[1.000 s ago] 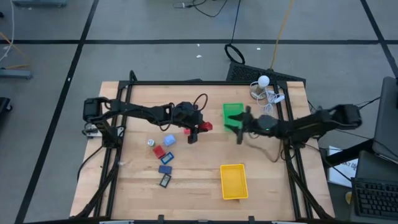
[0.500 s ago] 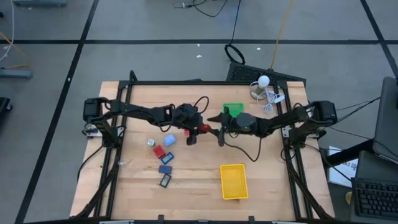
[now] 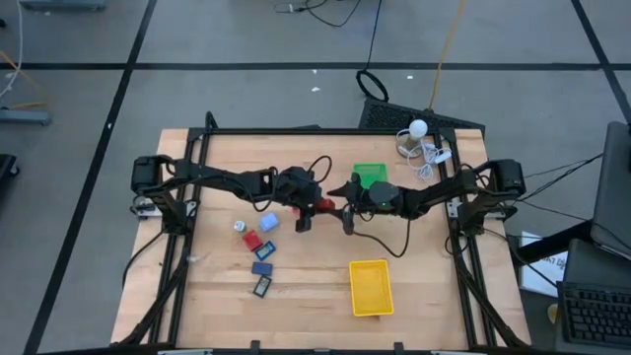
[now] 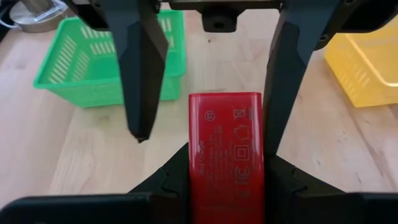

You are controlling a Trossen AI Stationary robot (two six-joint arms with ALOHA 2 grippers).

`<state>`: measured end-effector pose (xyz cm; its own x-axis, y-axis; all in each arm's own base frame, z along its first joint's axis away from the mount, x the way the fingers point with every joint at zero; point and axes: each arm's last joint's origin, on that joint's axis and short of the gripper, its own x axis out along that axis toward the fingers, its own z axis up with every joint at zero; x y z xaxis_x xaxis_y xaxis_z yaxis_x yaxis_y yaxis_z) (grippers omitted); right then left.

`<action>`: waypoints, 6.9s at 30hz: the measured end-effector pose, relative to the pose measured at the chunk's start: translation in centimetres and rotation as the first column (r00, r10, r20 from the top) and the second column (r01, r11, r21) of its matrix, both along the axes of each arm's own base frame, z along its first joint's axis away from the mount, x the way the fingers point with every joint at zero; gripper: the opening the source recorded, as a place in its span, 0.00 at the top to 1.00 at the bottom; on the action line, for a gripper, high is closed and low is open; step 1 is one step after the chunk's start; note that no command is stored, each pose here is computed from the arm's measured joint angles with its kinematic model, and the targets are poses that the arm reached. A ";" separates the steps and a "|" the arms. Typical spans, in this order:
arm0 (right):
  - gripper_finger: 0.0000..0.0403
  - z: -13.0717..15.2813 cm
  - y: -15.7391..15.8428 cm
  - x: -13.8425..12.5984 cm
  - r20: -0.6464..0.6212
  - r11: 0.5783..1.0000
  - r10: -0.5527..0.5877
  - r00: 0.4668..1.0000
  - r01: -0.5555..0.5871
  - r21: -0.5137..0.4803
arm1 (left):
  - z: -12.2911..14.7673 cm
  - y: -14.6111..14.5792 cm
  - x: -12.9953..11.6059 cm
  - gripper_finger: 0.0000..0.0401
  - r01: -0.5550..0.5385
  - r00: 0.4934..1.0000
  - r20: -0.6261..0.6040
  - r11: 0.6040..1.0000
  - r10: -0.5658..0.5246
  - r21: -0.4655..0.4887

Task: Pick & Place Office items
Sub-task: Put the top red charger adapter into the green bin, then put the purple charger adapter into the green bin

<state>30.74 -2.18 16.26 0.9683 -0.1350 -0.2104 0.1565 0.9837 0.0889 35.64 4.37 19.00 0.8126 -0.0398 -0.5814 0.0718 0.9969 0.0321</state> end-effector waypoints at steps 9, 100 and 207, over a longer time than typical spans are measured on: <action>0.66 -0.1 0.2 0.0 -0.008 0.998 0.062 0.998 -0.062 -0.009 | 0.0 -0.2 0.0 0.64 -0.032 0.999 -0.005 0.999 0.032 -0.033; 0.36 9.0 -1.3 -7.9 -0.062 0.966 -0.076 0.995 0.058 -0.253 | 0.2 5.7 -14.4 0.48 -0.597 0.802 -0.124 0.794 0.585 -0.114; 0.59 1.9 3.0 5.1 0.031 0.735 0.327 0.944 -0.234 -0.636 | 1.8 -0.4 -7.0 0.64 0.012 0.996 0.073 0.749 0.049 -0.662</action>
<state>35.81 0.80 18.12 0.9946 0.0929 -0.0462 -0.1029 0.8273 -0.5523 28.67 3.95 20.77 0.8596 -0.3744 -0.3478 0.0808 0.7717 -0.6309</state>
